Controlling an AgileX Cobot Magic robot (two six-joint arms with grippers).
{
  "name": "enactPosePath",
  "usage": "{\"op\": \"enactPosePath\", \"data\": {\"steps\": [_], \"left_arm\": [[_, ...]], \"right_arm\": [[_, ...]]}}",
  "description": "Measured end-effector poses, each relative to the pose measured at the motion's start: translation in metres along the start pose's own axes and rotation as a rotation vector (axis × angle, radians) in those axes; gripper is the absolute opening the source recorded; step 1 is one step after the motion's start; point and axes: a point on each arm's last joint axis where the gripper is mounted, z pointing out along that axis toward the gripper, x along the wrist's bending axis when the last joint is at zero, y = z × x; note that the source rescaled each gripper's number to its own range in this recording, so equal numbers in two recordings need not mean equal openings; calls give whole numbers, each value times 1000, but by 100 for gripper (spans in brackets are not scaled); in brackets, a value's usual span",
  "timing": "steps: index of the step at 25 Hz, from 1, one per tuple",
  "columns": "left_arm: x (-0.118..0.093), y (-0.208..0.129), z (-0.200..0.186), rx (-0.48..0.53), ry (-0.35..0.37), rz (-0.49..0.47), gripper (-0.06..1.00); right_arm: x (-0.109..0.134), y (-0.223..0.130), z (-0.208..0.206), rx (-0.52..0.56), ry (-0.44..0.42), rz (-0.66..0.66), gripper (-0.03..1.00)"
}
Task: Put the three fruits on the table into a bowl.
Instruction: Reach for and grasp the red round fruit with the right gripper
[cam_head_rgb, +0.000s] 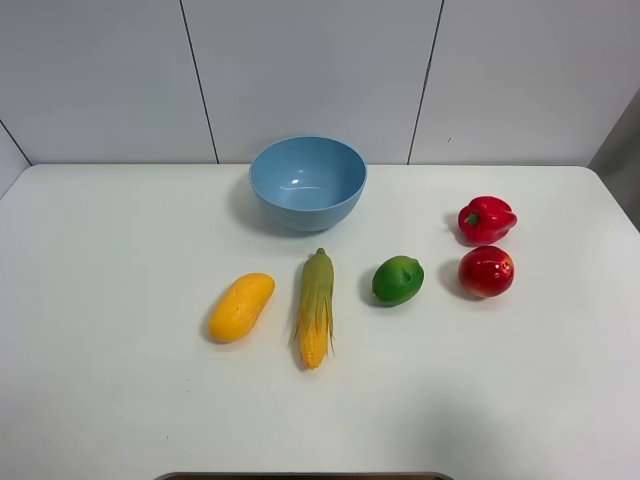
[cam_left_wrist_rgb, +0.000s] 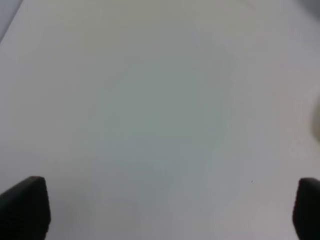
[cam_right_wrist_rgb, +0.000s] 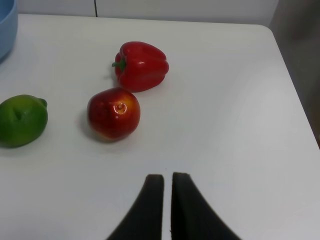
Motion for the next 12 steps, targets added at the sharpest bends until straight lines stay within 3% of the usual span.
{"op": "enactPosePath", "data": {"steps": [12], "left_arm": [[0, 0, 0, 0, 0, 0, 100]], "right_arm": [[0, 0, 0, 0, 0, 0, 0]]}}
